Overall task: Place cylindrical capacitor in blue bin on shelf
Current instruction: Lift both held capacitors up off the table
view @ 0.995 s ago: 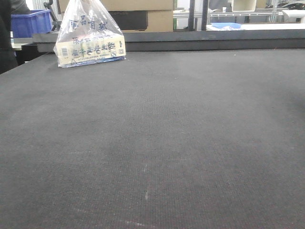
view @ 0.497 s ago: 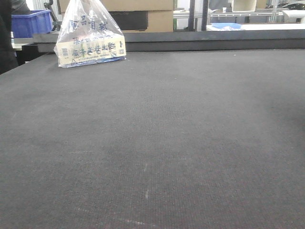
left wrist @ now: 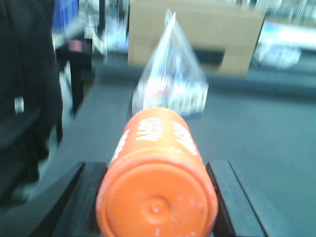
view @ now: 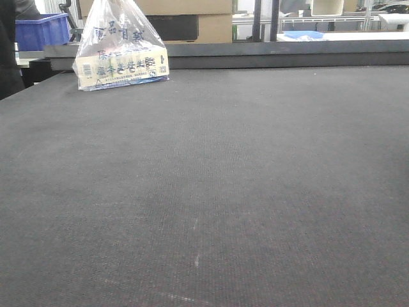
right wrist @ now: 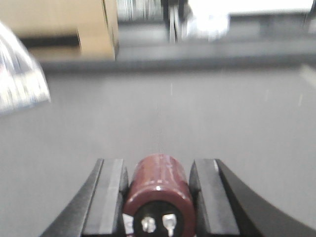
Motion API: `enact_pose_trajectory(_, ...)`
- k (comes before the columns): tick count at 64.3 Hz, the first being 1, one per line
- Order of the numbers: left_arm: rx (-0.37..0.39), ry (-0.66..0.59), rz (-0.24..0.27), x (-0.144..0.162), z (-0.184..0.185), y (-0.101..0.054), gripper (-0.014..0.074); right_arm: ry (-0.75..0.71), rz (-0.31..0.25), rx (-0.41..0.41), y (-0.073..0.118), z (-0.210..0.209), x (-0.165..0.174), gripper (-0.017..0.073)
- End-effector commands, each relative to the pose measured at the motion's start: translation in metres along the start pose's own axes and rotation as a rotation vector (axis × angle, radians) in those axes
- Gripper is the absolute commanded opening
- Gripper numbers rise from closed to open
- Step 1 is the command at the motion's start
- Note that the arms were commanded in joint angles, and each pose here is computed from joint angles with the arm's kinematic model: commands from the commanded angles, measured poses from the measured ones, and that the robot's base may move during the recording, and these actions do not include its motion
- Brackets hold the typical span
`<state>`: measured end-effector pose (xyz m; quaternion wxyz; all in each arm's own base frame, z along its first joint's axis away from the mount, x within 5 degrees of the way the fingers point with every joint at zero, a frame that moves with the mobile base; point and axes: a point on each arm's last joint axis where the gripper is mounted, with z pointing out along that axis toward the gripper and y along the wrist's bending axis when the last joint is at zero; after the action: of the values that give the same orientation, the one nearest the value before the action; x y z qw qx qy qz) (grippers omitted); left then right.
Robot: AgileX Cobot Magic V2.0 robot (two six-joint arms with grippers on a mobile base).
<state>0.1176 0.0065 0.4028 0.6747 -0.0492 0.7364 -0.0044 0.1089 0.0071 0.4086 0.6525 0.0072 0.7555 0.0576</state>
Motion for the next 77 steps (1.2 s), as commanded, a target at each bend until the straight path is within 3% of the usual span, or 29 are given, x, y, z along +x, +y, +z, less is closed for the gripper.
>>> enact_pose_trajectory(1, 0.015, -0.088, -0.004, -0.007, -0.011, -0.001, -0.0111, -0.098, -0.008, 0.003, 0.0, -0.011, -0.008, -0.0162)
enact_pose_trajectory(77, 0.017, -0.122, -0.005, -0.01, -0.02, -0.001, -0.0111, -0.141, -0.011, 0.0, 0.001, -0.023, -0.01, -0.0162)
